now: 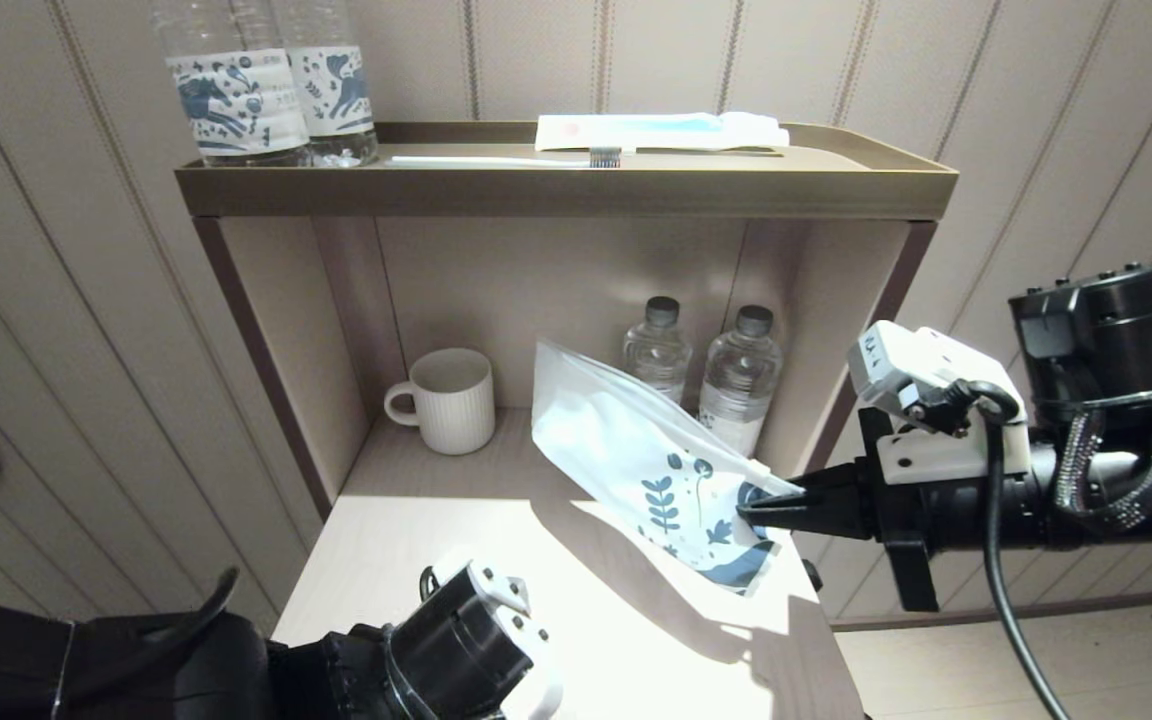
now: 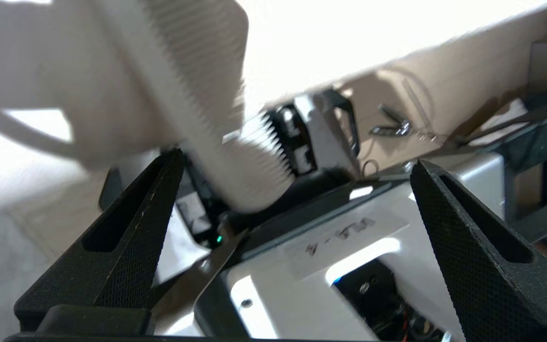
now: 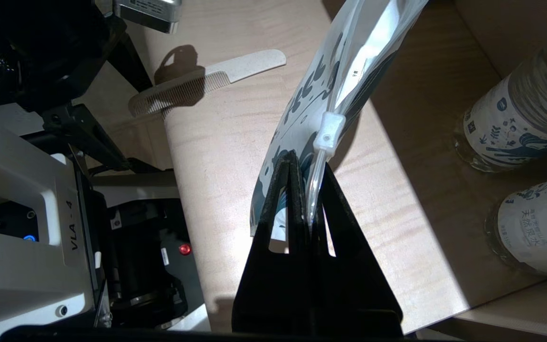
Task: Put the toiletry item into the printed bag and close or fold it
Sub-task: Pick up the comb
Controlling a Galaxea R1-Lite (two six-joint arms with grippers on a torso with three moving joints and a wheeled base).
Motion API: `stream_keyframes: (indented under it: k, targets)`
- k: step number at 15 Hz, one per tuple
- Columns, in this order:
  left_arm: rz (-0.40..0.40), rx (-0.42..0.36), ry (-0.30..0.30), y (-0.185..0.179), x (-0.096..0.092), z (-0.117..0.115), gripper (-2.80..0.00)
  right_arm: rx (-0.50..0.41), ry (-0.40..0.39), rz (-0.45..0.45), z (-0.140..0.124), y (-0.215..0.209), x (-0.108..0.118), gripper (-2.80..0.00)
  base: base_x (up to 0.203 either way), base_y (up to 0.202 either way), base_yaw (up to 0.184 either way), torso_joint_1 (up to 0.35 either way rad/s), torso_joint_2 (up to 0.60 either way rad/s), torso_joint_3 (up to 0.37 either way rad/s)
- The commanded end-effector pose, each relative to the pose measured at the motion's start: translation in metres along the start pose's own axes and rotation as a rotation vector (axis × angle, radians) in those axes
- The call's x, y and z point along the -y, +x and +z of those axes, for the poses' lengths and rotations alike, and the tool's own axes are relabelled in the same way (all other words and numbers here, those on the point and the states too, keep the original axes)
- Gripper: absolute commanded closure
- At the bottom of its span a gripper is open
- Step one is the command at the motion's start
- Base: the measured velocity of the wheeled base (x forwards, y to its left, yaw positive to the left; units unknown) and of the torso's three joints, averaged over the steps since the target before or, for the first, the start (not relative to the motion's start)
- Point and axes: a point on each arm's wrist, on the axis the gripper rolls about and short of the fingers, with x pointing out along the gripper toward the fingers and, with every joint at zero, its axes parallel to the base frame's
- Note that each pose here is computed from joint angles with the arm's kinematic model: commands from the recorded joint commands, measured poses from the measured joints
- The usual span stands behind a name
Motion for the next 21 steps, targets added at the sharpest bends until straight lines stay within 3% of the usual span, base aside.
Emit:
stream_keyframes:
  k: [1,16,17,21]
  targets:
    - [0.008,-0.007,-0.003,0.0073,0.0016,0.002,-2.8,0.003,-0.004,0.001,0.0005,-0.0005,0.0003,0.0,0.0,0.0,0.0,0.0,0.0,0.0]
    - [-0.017,0.02,-0.012,0.0078,0.0046,0.009,-2.8,0.004,-0.004,0.0,0.0004,-0.001,0.0,0.0,0.0,0.0,0.0,0.0,0.0,0.0]
    - [-0.013,0.015,-0.012,0.0094,0.0041,0.0085,0.0,0.004,-0.005,0.0,0.0006,-0.001,0.0001,0.0,0.0,0.0,0.0,0.0,0.0,0.0]
    - [-0.005,0.007,-0.008,0.0128,0.0037,0.0082,0.0,0.005,-0.005,-0.001,0.0008,-0.0015,-0.0003,0.0,0.0,0.0,0.0,0.0,0.0,0.0]
